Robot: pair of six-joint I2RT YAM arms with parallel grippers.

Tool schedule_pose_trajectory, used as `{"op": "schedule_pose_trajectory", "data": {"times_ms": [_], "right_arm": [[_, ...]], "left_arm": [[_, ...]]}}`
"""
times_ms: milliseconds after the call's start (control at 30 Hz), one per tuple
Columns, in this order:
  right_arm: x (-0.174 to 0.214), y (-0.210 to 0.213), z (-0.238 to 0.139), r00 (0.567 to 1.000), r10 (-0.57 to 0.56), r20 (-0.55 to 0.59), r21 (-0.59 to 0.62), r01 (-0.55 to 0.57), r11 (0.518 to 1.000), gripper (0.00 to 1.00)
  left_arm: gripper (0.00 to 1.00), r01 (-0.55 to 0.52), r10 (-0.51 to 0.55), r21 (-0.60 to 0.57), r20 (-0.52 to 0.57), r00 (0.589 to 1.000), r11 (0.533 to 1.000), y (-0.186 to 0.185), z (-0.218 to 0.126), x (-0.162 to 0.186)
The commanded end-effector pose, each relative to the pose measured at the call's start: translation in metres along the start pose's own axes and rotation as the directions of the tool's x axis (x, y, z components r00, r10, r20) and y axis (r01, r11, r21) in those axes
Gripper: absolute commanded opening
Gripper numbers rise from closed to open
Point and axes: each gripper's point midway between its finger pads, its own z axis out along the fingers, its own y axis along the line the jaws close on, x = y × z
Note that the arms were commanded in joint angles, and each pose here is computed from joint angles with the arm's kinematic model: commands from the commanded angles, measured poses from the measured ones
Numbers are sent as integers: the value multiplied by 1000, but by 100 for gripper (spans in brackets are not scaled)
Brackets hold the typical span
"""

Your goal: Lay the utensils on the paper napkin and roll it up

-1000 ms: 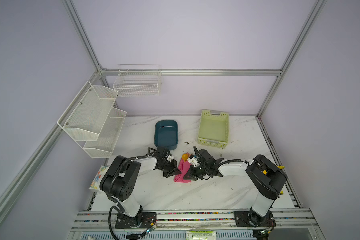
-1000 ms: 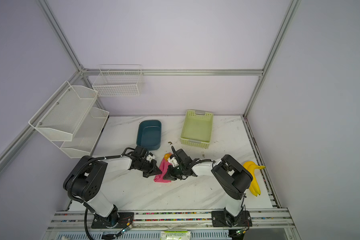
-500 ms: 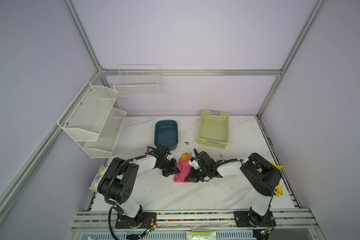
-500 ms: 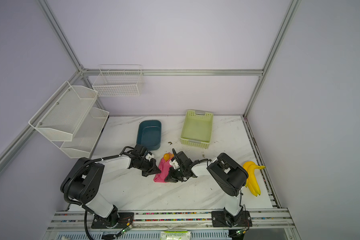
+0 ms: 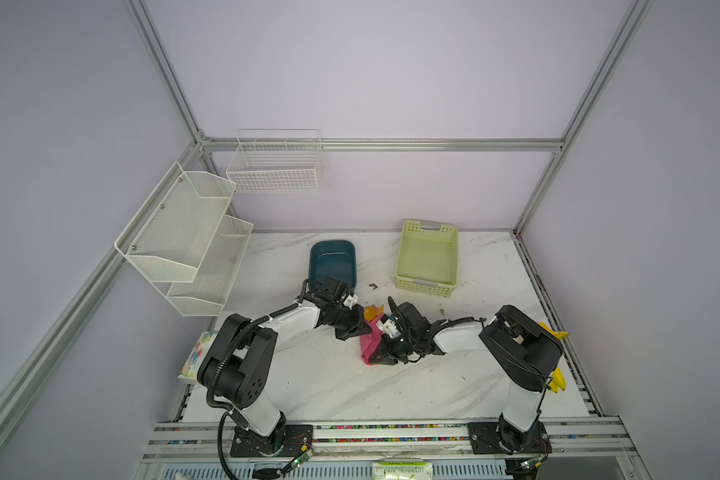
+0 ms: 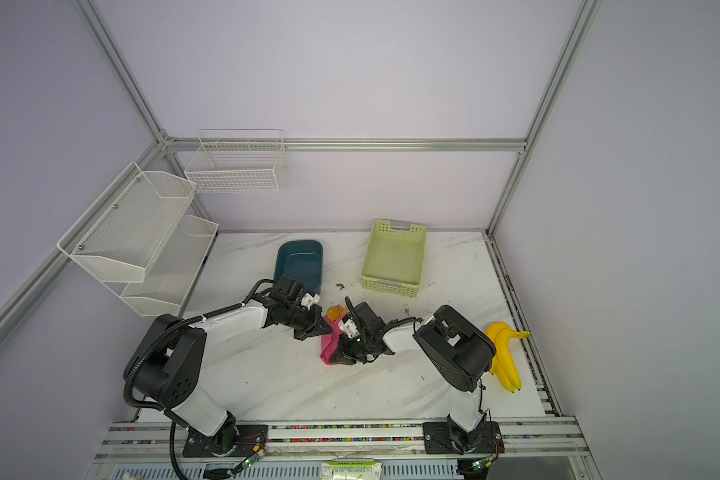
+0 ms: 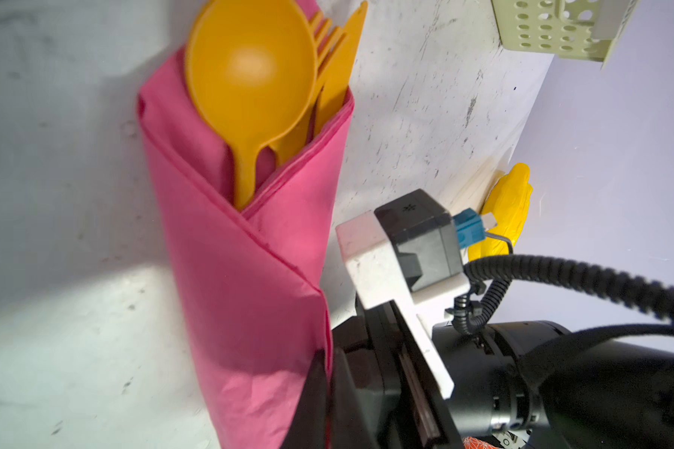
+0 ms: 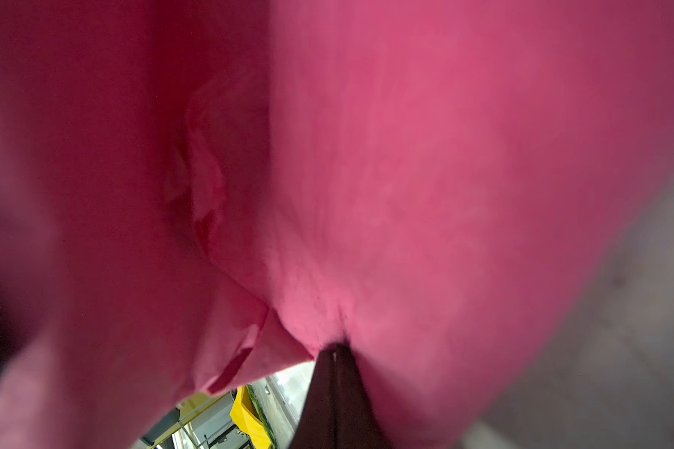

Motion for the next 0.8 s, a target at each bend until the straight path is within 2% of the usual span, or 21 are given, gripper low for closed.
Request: {"op": "schedule_pose_trajectory", "data": {"times_ms": [0,200,367,567,767], "right_arm": [[3,-20,4,1000,27,-2,49,-27,998,0],[3,-18,1,1000,24,3,45,-24,999,0],[1,-10,-4,1000,15,14,36,-15,999,0],[-3,7,-22,999,-11,43,40,9,999,1],[-3,11,-37,997,15,76,3,-15,1000,4]], "left_arm": [[5,-54,54,59,1,999,997,-36,1,-12],[5,-52,53,35,-51,997,998,-31,24,-8],[5,-41,39,-18,-88,995,999,-9,37,-2],[5,-37,29,-71,-112,993,997,10,44,3],[5,-46,38,-72,-109,993,996,9,43,2]]}}
